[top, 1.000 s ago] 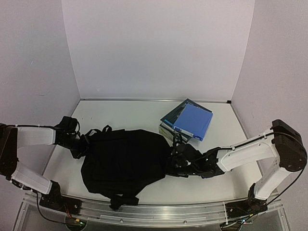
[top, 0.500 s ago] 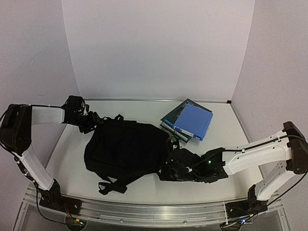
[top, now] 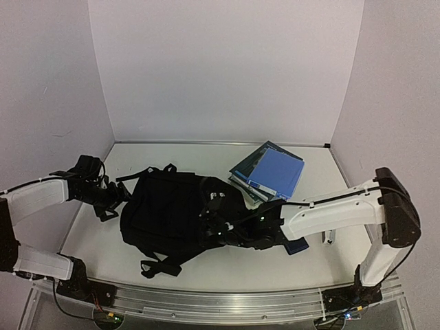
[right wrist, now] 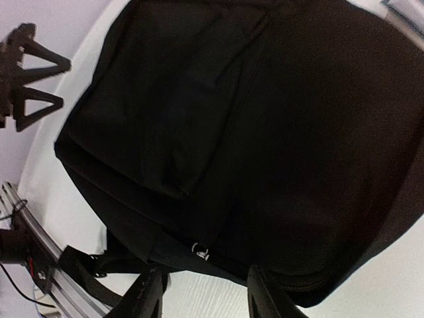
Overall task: Pack the student bag
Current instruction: Adjust the student bag at the center of the board.
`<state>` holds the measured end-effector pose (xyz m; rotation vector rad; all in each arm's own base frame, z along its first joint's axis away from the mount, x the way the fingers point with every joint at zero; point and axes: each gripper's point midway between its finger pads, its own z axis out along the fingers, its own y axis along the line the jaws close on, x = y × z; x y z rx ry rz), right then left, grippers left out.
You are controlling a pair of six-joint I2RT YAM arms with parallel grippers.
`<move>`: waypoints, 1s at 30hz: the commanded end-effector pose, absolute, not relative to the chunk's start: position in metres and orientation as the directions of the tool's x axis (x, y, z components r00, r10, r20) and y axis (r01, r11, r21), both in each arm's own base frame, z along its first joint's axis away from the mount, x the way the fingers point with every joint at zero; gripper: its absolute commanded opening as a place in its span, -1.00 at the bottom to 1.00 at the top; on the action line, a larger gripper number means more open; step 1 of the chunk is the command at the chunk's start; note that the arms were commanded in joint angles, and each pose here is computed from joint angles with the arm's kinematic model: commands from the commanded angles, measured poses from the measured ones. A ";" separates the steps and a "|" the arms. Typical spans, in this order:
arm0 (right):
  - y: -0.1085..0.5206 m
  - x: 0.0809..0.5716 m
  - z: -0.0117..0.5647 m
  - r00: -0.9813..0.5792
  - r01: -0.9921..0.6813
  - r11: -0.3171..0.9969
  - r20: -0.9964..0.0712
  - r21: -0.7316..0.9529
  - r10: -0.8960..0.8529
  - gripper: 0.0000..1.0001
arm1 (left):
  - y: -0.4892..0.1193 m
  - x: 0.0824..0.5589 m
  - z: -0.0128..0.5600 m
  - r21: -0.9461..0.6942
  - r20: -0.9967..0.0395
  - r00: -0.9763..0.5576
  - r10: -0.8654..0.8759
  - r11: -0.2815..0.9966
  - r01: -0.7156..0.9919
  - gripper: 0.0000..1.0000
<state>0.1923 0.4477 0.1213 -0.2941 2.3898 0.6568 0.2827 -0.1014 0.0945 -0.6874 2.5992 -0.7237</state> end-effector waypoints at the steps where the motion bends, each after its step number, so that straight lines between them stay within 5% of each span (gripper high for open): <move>1: 0.484 0.184 0.095 -0.795 -0.446 0.793 -0.591 0.416 -0.136 -0.16 | -0.103 0.250 0.087 -0.566 -0.088 -0.806 -0.586 0.695 -0.444 0.73; 8: 0.490 0.175 0.058 -0.826 -0.437 0.790 -0.539 0.429 -0.164 -0.22 | -0.114 0.236 0.064 -0.607 -0.006 -0.811 -0.585 0.647 -0.462 0.37; 11: 0.493 0.169 0.051 -0.835 -0.447 0.778 -0.518 0.441 -0.186 -0.36 | -0.126 0.246 0.062 -0.677 0.011 -0.812 -0.584 0.593 -0.436 0.03; 17: 0.507 0.151 0.048 -0.839 -0.483 0.731 -0.494 0.483 -0.228 -0.40 | -0.124 0.274 0.059 -0.690 -0.054 -0.796 -0.604 0.598 -0.407 -0.48; 22: 0.526 0.145 0.051 -0.837 -0.504 0.686 -0.491 0.525 -0.240 -0.43 | -0.122 0.303 0.058 -0.664 -0.107 -0.795 -0.597 0.638 -0.390 -0.59; 26: 0.524 0.153 0.072 -0.826 -0.499 0.689 -0.529 0.525 -0.195 -0.42 | -0.122 0.318 0.066 -0.646 -0.137 -0.810 -0.570 0.671 -0.364 -0.36; 30: 0.505 0.170 0.097 -0.814 -0.443 0.729 -0.574 0.521 -0.085 -0.32 | -0.106 0.311 0.074 -0.576 -0.195 -0.799 -0.569 0.726 -0.377 0.43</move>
